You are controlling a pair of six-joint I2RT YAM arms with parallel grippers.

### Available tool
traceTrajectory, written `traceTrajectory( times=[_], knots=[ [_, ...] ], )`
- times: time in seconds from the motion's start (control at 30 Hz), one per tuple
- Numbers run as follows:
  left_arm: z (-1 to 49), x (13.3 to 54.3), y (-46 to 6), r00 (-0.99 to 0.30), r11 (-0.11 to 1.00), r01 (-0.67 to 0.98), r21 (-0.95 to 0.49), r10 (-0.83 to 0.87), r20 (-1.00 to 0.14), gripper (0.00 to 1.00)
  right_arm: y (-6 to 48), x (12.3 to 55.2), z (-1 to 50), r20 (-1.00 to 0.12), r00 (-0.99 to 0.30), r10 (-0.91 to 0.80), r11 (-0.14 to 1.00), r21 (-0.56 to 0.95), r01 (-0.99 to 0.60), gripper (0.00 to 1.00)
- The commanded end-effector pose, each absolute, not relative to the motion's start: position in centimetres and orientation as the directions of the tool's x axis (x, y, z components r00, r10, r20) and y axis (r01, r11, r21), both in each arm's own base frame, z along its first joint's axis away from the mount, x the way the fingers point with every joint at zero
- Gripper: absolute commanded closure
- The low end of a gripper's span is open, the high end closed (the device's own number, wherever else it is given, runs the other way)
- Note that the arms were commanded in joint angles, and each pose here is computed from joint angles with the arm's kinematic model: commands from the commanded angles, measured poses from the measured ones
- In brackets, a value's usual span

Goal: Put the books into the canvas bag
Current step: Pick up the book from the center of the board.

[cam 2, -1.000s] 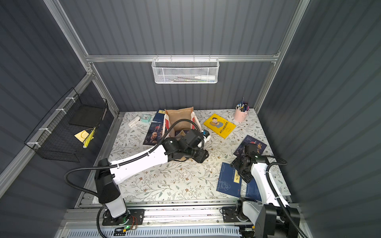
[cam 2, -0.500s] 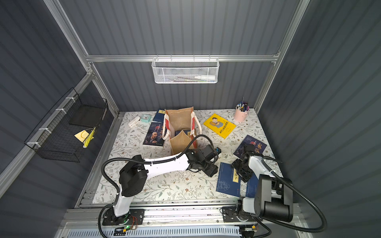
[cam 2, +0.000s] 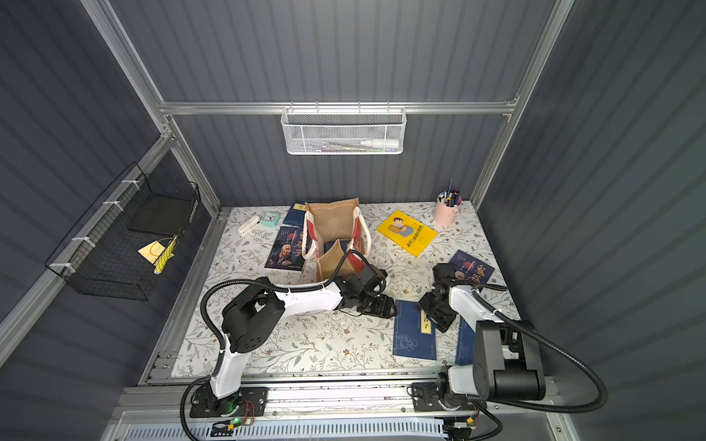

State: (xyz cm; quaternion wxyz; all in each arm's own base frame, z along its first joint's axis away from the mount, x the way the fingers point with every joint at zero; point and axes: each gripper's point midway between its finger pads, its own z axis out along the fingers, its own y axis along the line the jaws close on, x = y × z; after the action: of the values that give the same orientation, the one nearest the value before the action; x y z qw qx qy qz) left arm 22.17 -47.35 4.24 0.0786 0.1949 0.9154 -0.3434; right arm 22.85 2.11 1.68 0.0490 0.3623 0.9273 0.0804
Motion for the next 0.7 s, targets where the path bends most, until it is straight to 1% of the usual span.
traceTrajectory(
  times=[0.0, 0.1, 0.23, 0.27, 0.37, 0.47, 0.57, 0.67],
  knots=[
    [1.4, 19.6, -46.7, -0.962, 0.711, 0.259, -0.654, 0.248, -0.111, 0.32, 5.2, 21.5, 0.3, 0.09, -0.749, 0.657, 0.708, 0.269, 0.653, 0.31],
    [1.0, 19.2, -47.3, -0.97, 0.692, 0.218, -0.688, 0.234, -0.072, 0.32, 5.8, 21.5, 0.1, 0.098, -0.76, 0.642, 0.713, 0.288, 0.639, 0.34],
    [1.2, 19.1, -48.4, -0.974, 0.648, 0.186, -0.738, 0.222, -0.05, 0.33, 6.6, 21.8, -0.2, 0.111, -0.776, 0.621, 0.721, 0.309, 0.62, 0.35],
    [1.4, 19.1, -48.8, -0.973, 0.63, 0.183, -0.755, 0.223, -0.05, 0.33, 7.4, 21.9, 0.0, 0.133, -0.785, 0.605, 0.715, 0.342, 0.61, 0.36],
    [2.9, 19.9, -49.8, -0.972, 0.584, 0.202, -0.786, 0.22, -0.086, 0.34, 8.2, 22.6, 0.4, 0.139, -0.794, 0.591, 0.709, 0.381, 0.594, 0.38],
    [5.0, 21.4, -50.0, -0.97, 0.544, 0.229, -0.808, 0.199, -0.141, 0.39, 8.7, 23.3, 1.0, 0.137, -0.803, 0.58, 0.702, 0.416, 0.578, 0.38],
    [7.1, 22.4, -50.0, -0.962, 0.519, 0.27, -0.811, 0.188, -0.2, 0.42, 9.2, 23.8, 1.6, 0.132, -0.813, 0.568, 0.697, 0.449, 0.56, 0.38],
    [8.5, 22.8, -50.1, -0.952, 0.498, 0.303, -0.812, 0.197, -0.234, 0.46, 9.6, 24.2, 2.1, 0.131, -0.819, 0.558, 0.686, 0.482, 0.544, 0.39]
  ],
)
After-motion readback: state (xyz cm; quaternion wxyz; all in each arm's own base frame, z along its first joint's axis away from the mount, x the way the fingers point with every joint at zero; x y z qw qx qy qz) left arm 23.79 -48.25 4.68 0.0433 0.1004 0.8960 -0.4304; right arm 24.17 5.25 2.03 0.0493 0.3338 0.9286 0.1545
